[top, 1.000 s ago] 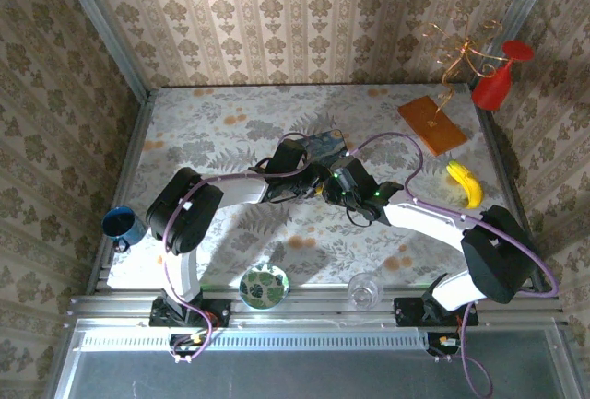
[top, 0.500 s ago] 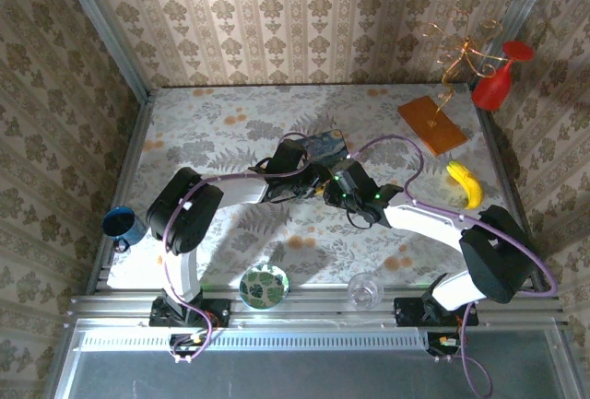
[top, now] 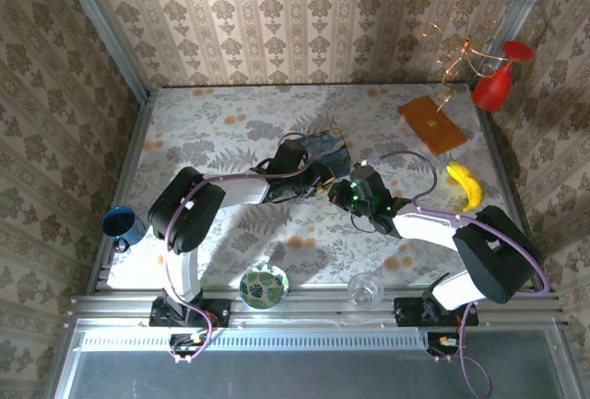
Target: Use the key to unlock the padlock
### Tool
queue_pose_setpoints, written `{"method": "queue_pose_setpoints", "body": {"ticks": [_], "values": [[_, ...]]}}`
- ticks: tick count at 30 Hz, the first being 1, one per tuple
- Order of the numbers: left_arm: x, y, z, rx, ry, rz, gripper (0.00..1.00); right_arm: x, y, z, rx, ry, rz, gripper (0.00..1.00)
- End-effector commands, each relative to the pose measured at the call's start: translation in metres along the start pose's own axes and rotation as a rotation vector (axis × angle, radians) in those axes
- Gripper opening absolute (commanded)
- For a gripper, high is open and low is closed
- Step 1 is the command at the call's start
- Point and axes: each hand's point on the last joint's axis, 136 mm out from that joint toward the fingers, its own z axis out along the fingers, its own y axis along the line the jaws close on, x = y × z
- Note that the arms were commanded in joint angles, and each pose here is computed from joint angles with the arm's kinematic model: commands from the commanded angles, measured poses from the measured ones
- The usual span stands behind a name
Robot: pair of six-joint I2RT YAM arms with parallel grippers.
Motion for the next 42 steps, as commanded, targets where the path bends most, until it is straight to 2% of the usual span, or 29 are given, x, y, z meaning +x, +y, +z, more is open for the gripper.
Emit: {"method": "queue_pose_setpoints", "body": {"ticks": [1,9,12,17,27,34,35,38,42], "values": [[0.043,0.028,0.01,-0.065,0.172,-0.14,0.0,-0.004,0.002,0.011,-0.158,0.019,0.212,0.0],[0.041,0.019,0.009,-0.019,0.16,-0.128,0.0,0.002,0.011,0.039,-0.405,0.09,0.568,0.0],[0.041,0.016,0.009,-0.004,0.156,-0.123,0.0,0.008,0.008,0.048,-0.386,0.105,0.603,0.0],[0.039,0.013,0.01,0.028,0.149,-0.123,0.0,-0.005,0.016,0.043,-0.411,0.075,0.654,0.0],[0.036,0.003,0.013,0.102,0.133,-0.121,0.0,-0.011,0.022,0.054,-0.421,0.088,0.868,0.0],[0.035,0.009,0.013,0.103,0.129,-0.153,0.0,-0.014,0.019,0.054,-0.416,0.07,0.881,0.0],[0.035,0.011,0.012,0.098,0.128,-0.159,0.04,-0.014,0.019,0.054,-0.415,0.064,0.872,0.0],[0.034,0.018,0.007,0.073,0.114,-0.171,0.41,-0.013,0.015,0.053,-0.406,0.052,0.86,0.0],[0.032,0.024,-0.006,0.036,0.109,-0.158,0.74,-0.013,0.012,0.052,-0.4,0.041,0.854,0.0]]}}
